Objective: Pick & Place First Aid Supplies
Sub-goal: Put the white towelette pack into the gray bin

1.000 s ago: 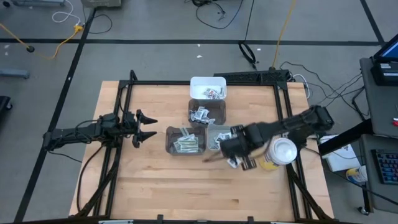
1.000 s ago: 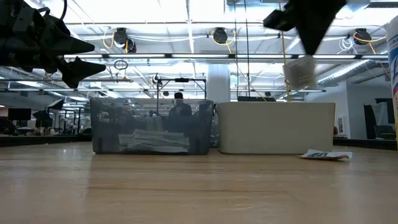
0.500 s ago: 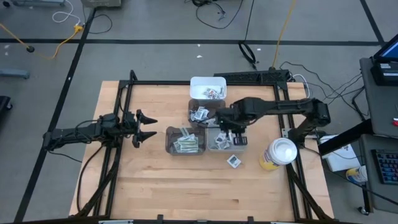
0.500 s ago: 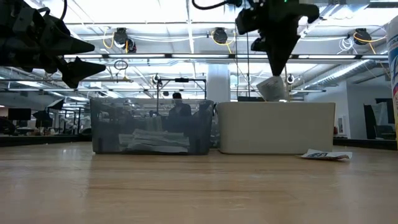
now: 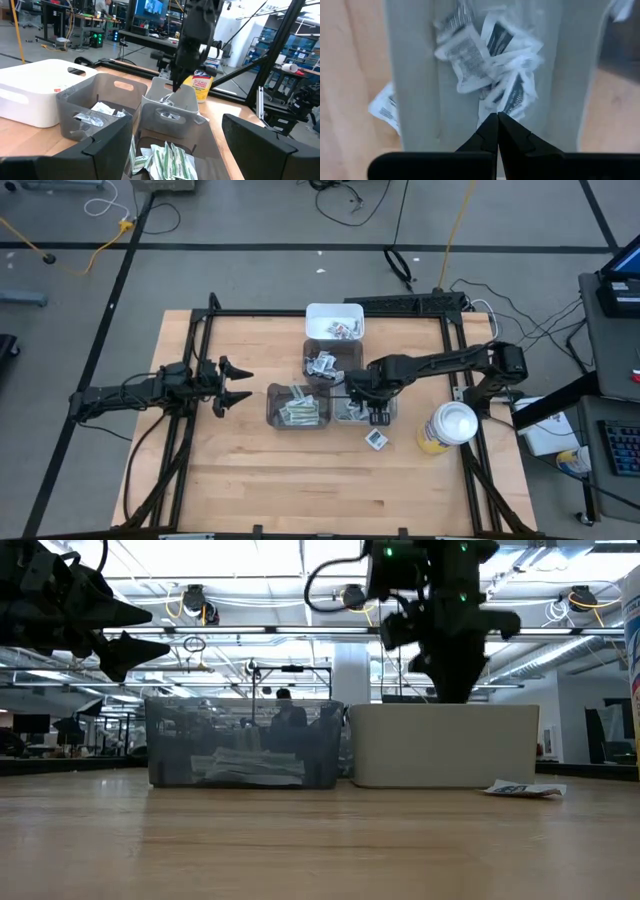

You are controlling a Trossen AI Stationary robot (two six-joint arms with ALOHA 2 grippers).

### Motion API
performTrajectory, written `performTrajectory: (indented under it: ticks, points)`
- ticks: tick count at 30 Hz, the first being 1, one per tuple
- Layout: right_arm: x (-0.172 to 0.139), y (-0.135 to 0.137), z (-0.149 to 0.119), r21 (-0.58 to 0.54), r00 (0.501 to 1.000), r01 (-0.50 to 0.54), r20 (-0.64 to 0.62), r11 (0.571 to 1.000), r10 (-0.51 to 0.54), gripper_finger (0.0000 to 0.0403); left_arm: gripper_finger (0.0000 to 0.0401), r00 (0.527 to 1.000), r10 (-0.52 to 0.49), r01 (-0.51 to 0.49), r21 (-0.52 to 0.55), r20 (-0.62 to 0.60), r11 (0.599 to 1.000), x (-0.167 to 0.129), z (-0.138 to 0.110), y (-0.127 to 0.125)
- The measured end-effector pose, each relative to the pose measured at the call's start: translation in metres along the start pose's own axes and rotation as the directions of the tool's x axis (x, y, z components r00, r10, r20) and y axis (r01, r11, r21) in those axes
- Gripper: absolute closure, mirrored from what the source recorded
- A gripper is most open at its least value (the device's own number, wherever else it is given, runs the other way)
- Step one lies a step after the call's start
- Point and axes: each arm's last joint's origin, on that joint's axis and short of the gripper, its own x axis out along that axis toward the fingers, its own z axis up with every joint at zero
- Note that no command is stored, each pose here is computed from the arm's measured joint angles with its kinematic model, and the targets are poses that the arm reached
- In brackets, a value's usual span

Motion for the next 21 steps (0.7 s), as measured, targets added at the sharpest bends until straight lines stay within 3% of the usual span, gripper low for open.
performTrajectory:
  ticks: [10,21]
  points:
    - [0.034,0.001,-0.010,-0.004,1.000,-0.012,0.025,1.000,0.012,0.0381,0.0091,1.000,0.000,0.000,0.000,0.000,1.000,0.000,0.000,0.000]
    - [0.015,0.001,-0.004,-0.015,1.000,-0.026,0.010,1.000,0.027,0.0262,0.0091,1.000,0.000,0.000,0.000,0.000,1.000,0.000,0.000,0.000]
